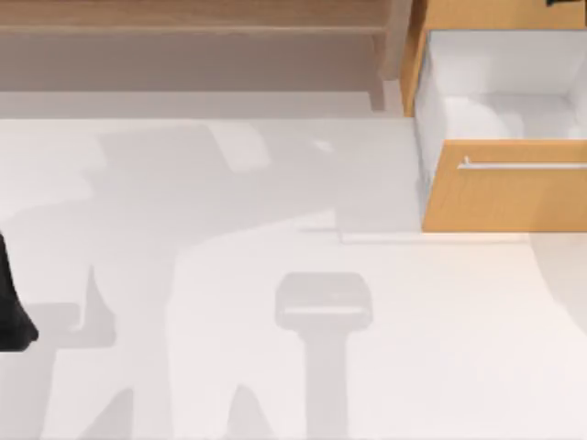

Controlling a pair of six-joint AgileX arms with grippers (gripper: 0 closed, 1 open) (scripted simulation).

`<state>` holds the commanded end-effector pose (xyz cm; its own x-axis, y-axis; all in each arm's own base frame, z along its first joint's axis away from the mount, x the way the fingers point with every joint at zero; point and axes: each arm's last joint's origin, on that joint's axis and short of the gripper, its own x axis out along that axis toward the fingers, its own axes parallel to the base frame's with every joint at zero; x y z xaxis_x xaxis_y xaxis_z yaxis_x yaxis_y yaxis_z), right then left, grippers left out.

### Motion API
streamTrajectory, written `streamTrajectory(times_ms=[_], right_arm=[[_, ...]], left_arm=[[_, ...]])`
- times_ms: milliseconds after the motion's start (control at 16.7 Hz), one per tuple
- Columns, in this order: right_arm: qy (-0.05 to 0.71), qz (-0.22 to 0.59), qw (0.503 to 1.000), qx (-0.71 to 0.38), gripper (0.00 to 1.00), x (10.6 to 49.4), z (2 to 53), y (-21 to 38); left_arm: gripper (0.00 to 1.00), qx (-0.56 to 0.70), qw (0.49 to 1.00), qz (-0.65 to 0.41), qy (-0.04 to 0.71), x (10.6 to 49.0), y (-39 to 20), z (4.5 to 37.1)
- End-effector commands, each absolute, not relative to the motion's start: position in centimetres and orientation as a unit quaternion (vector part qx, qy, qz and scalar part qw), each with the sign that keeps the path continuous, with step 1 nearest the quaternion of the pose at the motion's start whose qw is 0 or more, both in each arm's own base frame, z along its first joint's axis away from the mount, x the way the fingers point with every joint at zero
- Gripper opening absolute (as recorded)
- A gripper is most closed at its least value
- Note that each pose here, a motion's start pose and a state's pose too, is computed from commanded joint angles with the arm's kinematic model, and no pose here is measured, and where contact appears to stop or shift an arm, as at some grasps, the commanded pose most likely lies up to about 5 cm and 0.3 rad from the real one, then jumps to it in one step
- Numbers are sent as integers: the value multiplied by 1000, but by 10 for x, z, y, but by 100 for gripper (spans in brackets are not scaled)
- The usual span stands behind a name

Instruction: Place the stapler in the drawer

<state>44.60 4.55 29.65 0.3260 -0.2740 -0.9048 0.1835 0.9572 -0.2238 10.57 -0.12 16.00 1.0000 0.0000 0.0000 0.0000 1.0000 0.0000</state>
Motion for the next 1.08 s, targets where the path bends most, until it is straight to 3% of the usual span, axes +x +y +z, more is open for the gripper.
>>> streamTrajectory(times_ms=[240,480,1080], right_arm=[[652,-57,755,-38,0,469,223,79],[714,-20,699,-8,0,480,165,76],[720,-19,693,-6,0,480,155,76]], left_arm=[[100,0,1000,0,0,106,-1,160],[100,0,1000,0,0,106,-1,160],[100,0,1000,0,0,106,-1,160]])
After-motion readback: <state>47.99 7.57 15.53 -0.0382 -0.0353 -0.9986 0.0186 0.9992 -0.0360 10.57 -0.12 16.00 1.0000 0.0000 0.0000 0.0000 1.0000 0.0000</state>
